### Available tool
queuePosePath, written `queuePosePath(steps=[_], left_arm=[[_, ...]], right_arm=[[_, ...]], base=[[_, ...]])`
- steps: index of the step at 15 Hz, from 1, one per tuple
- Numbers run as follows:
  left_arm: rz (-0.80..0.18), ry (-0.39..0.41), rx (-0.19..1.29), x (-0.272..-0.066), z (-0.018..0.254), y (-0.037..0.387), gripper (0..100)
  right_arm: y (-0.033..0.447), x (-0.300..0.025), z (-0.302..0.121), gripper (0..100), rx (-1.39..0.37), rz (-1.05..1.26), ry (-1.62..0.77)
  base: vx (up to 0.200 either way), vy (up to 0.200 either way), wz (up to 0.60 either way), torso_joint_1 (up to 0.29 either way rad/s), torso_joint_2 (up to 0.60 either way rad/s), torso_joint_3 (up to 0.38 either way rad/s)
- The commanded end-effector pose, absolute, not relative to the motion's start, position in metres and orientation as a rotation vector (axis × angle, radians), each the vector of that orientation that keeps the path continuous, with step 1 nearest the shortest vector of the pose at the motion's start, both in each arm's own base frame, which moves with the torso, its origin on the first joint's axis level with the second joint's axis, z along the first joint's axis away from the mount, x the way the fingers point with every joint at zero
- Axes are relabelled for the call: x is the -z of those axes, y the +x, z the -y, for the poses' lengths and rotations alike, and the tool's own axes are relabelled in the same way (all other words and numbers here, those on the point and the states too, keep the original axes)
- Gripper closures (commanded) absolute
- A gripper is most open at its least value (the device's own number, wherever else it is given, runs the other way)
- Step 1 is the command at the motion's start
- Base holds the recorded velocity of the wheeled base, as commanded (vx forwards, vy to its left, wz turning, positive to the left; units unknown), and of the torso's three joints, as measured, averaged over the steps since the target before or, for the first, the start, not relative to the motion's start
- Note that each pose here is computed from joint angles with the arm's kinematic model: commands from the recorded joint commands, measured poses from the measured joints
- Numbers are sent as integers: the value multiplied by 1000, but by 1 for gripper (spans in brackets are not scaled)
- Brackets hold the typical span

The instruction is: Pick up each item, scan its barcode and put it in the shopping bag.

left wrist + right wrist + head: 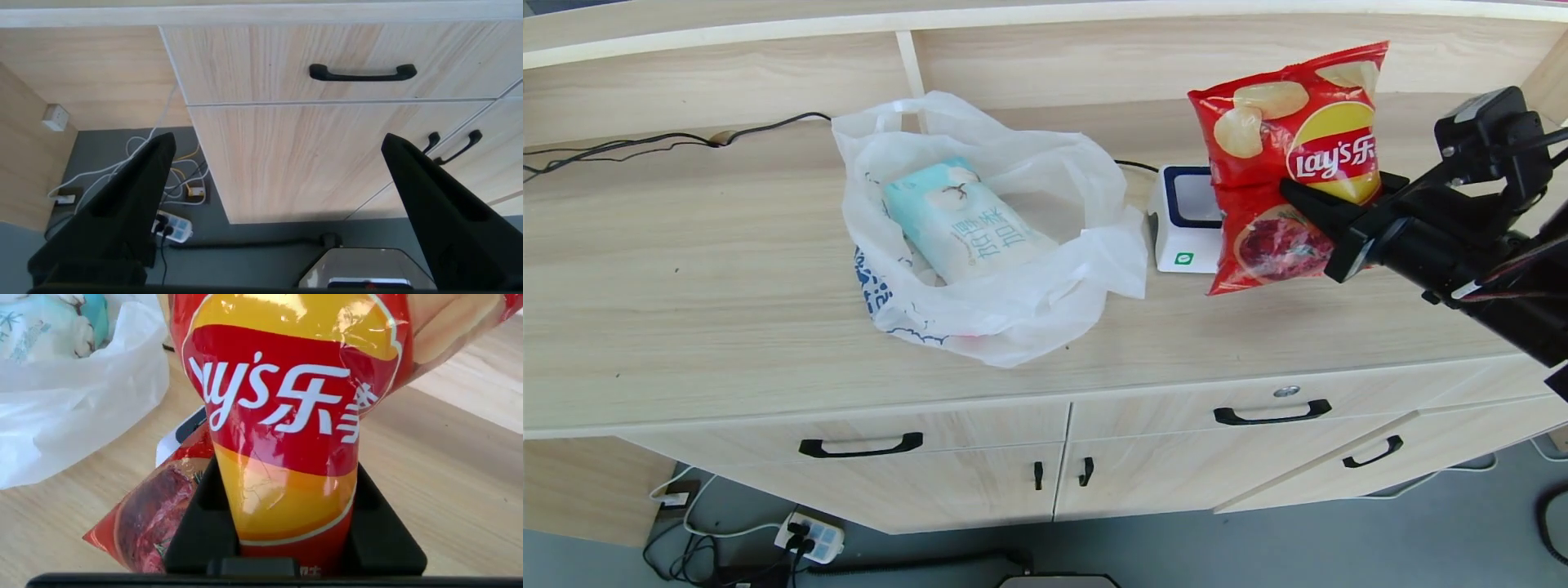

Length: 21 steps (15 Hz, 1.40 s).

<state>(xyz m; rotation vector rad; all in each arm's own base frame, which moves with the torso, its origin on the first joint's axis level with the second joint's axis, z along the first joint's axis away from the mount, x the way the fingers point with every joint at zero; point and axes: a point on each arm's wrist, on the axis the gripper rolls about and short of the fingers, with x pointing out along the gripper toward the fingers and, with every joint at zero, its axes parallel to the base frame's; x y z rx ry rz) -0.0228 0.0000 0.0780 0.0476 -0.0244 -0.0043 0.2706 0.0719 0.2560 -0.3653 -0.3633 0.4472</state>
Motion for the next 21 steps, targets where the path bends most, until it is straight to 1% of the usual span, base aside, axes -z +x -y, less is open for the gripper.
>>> queuePosePath(steps=[1,4,8,14,17,19,21], left_arm=[[23,48,4,-78,0,-23,0],[22,44,4,-78,0,-23,0],[23,48,4,-78,0,-23,0],[25,49,4,-78,0,-23,0],[23,51,4,-78,0,-23,0],[25,51,4,-78,0,-23,0],[23,49,4,-78,0,-23,0]], right_arm=[[270,-255,-72,100,-446,362,-368],[276,-258,-68,100,-426,366,-365],[292,-270,-70,100,-413,410,-363],[302,-261,-72,100,-420,384,-361],[301,-263,-72,100,-418,390,-354],[283,-283,-68,100,-407,459,-309],[249,-316,-62,100,-404,525,-233]], base=[[0,0,0,0,0,0],[0,0,0,0,0,0],[0,0,0,0,0,0],[0,0,0,0,0,0],[0,0,0,0,0,0],[0,0,0,0,0,0],[0,0,0,0,0,0]])
